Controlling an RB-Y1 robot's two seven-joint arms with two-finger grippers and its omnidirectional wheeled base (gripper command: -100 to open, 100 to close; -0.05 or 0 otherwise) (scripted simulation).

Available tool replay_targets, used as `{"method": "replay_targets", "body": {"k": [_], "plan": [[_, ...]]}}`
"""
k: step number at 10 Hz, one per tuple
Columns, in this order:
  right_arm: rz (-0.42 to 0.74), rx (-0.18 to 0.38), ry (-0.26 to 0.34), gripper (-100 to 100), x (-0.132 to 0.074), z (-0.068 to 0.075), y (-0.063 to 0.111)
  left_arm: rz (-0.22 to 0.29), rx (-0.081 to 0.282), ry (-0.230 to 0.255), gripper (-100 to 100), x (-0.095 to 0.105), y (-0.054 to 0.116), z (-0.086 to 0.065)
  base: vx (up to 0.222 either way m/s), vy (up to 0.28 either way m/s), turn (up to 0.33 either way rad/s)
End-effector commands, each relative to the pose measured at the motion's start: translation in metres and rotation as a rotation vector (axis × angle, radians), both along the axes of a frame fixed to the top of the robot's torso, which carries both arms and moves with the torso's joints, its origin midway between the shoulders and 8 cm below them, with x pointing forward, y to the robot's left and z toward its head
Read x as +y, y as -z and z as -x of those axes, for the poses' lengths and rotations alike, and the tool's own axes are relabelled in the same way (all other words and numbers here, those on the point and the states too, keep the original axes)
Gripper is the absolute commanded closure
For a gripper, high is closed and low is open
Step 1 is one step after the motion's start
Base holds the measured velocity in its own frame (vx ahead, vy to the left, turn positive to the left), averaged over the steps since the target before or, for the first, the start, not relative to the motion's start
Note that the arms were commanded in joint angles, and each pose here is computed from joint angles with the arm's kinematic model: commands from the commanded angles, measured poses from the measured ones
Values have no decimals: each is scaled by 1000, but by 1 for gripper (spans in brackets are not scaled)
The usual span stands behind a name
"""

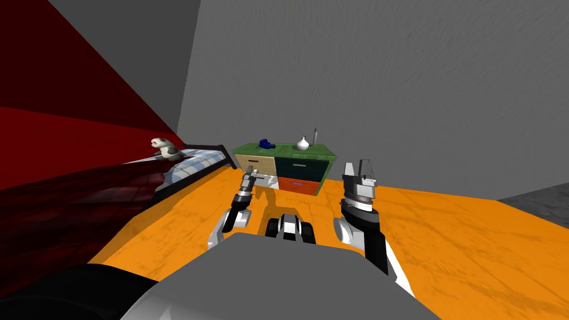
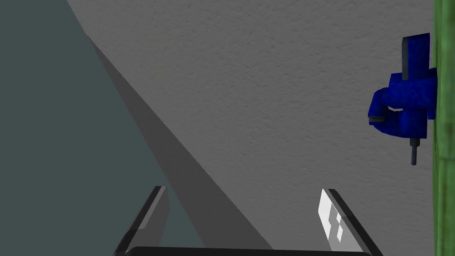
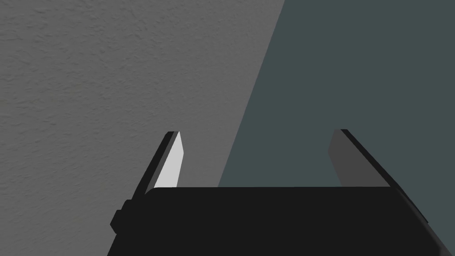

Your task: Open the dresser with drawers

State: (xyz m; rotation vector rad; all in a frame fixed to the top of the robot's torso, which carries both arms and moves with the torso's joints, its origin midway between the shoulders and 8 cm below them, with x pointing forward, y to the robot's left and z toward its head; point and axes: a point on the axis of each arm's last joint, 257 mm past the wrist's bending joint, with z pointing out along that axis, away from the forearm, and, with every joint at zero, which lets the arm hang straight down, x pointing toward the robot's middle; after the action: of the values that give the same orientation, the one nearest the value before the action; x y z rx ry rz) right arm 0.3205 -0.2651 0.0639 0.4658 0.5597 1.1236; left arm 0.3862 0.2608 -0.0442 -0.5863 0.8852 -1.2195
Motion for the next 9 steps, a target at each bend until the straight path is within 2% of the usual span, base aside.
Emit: {"method": "replay_targets", "body": {"k": [1,7,8,9], "plan": [[0,0,0,0,0,0,0,-11,52,8,-100,-4,29,-9,144,-82,4],[0,0,0,0,0,0,0,-30,156,25,-100,-14,86,-21,118,-74,4],[0,0,0,0,0,0,0,-36,186,31,-100,-17,103,-24,151,-95,4],[0,0,0,0,0,0,0,-39,201,34,-100,-19,112,-24,159,-81,7]]}}
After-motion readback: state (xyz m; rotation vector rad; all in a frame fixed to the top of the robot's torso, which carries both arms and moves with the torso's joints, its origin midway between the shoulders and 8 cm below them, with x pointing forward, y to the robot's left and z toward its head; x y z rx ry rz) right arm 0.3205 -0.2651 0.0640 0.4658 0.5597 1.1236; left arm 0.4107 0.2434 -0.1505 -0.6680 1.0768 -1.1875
